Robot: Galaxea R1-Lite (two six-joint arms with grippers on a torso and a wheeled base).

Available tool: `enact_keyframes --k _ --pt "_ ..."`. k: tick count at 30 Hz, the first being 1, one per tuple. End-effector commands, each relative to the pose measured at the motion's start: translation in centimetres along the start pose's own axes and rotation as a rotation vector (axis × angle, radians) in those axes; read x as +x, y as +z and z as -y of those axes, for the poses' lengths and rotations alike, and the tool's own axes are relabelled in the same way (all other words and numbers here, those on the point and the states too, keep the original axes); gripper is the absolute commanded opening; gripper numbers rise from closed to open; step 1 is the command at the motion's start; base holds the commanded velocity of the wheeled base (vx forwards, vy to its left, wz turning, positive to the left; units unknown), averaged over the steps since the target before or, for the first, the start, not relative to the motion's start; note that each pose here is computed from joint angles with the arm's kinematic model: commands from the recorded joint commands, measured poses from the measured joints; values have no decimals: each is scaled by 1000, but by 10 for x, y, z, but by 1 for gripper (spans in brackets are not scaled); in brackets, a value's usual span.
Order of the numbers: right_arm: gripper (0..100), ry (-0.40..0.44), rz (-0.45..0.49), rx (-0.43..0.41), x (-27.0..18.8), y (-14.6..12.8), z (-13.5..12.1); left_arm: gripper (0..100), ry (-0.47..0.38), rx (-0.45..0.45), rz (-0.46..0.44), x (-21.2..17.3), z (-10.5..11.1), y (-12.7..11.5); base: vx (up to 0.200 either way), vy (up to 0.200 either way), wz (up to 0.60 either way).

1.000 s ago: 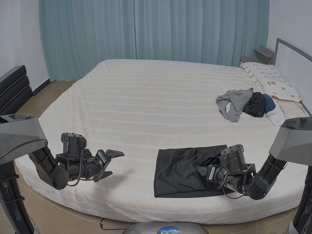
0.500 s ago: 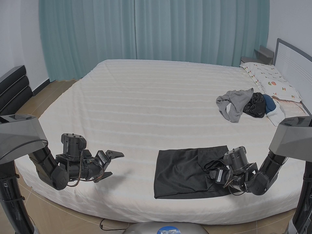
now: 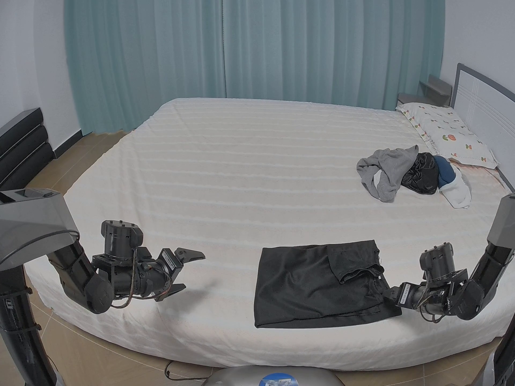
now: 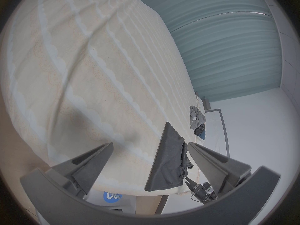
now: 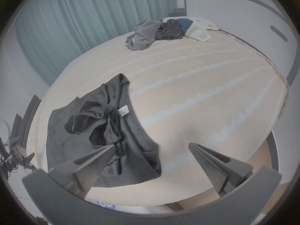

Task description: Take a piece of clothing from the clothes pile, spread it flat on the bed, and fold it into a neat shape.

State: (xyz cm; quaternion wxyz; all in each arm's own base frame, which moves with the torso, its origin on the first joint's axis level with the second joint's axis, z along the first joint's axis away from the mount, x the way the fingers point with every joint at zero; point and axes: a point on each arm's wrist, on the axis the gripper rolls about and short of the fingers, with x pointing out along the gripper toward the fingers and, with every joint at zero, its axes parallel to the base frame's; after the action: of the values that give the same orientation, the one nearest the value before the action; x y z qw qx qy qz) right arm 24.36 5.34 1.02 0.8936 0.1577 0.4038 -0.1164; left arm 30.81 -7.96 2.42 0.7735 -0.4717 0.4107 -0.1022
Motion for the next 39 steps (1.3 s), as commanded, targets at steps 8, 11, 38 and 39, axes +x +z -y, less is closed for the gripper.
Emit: enact_keyframes --k 8,11,38,39 --pt "100 185 106 84 -42 31 8 100 1 -1 -1 0 0 0 0 0 0" --pt "100 259 100 61 -46 32 -6 100 1 -1 -1 0 0 0 0 0 0" --pt "100 411 -138 5 11 -14 -99 100 6 3 1 1 0 -1 52 0 0" --pt "100 408 -116 30 20 -7 -101 100 6 3 1 1 0 -1 0 0 0"
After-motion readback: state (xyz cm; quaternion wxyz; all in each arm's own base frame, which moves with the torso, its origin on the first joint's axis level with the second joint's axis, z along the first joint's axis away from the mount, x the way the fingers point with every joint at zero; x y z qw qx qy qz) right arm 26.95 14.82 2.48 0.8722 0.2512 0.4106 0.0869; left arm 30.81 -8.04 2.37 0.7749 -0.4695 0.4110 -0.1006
